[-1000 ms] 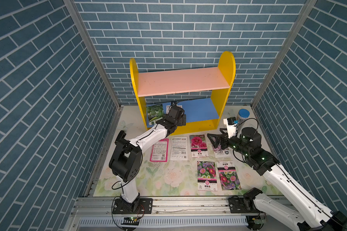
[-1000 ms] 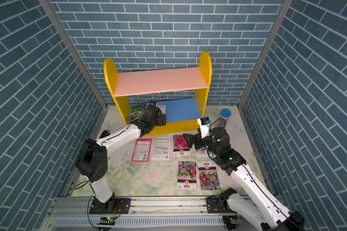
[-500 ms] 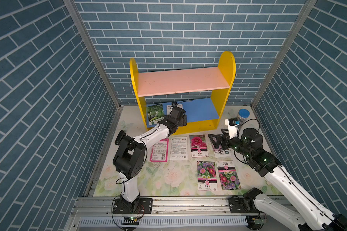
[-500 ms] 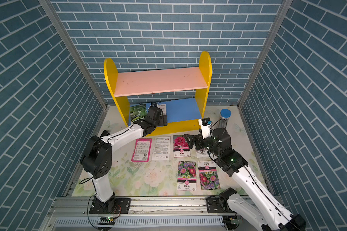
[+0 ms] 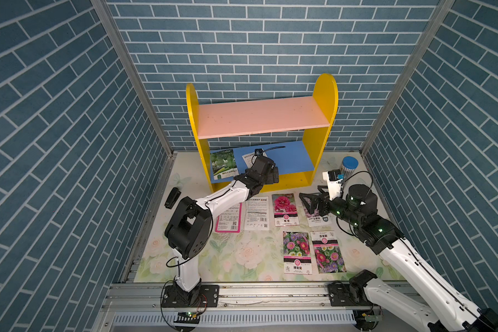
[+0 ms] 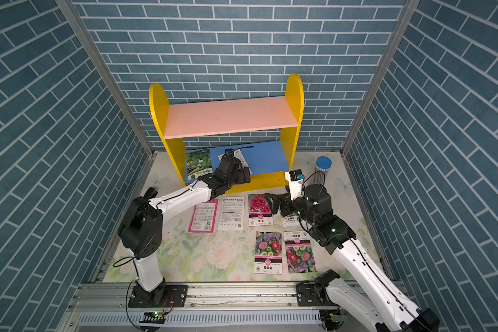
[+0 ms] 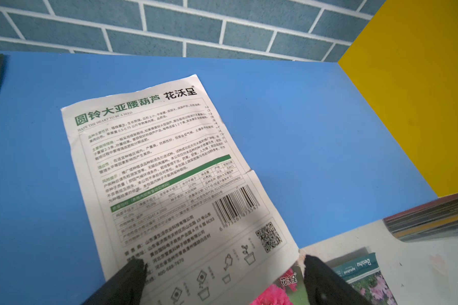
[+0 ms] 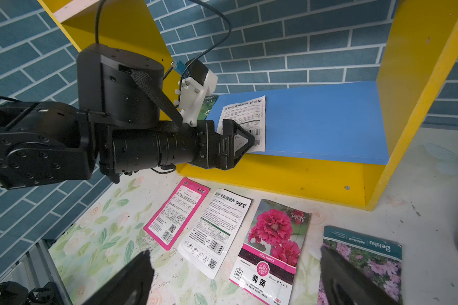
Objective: Take the seed bag off the shelf
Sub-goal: Pick up the seed packet from the shelf.
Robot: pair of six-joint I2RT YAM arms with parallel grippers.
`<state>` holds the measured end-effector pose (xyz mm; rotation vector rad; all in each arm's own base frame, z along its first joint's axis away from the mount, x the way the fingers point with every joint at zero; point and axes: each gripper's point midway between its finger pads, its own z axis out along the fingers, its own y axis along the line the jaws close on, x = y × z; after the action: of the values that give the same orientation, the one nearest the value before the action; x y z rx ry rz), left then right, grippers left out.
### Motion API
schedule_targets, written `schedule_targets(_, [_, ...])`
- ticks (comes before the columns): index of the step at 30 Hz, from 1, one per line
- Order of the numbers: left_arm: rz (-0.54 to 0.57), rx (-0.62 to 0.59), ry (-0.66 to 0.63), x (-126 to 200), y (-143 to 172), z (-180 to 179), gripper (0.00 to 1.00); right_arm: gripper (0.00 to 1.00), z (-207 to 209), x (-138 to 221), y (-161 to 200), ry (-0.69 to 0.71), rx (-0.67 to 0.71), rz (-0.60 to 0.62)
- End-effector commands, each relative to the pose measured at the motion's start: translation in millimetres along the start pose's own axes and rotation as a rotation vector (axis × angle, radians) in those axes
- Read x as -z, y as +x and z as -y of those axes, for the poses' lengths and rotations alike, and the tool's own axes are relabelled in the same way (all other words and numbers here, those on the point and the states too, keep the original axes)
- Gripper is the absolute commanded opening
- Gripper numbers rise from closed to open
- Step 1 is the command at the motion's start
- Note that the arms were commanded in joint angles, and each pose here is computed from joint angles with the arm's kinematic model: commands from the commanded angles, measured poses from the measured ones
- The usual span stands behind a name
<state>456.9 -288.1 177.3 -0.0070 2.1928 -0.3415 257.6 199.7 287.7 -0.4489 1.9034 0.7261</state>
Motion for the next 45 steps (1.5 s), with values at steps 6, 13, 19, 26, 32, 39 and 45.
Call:
schedule_targets(6, [-0.007,-0.016,0.034,13,-8,13,1.0,1.0,-2,0,-1,-0.007,0.028,0.014])
schedule_targets(13, [0.048,-0.011,0.073,39,-34,21,1.0,1.0,-4,6,-8,-0.01,0.031,0.044])
schedule_targets(19, [0.035,0.044,0.101,72,-31,14,1.0,1.0,-9,12,-18,-0.026,0.032,0.069])
schedule_targets(26, [0.0,0.229,0.255,108,-16,-6,1.0,1.0,-15,18,-19,-0.059,0.014,0.086])
schedule_targets(32, [-0.018,0.366,0.366,116,-16,-20,1.0,1.0,-15,22,-14,-0.06,0.008,0.086])
schedule_targets(39, [-0.086,0.455,0.381,85,-3,-26,0.96,1.0,-13,24,-14,-0.047,0.008,0.087])
schedule_targets(45, [-0.112,0.504,0.345,59,3,-32,0.92,1.0,-10,29,-16,-0.026,0.012,0.096])
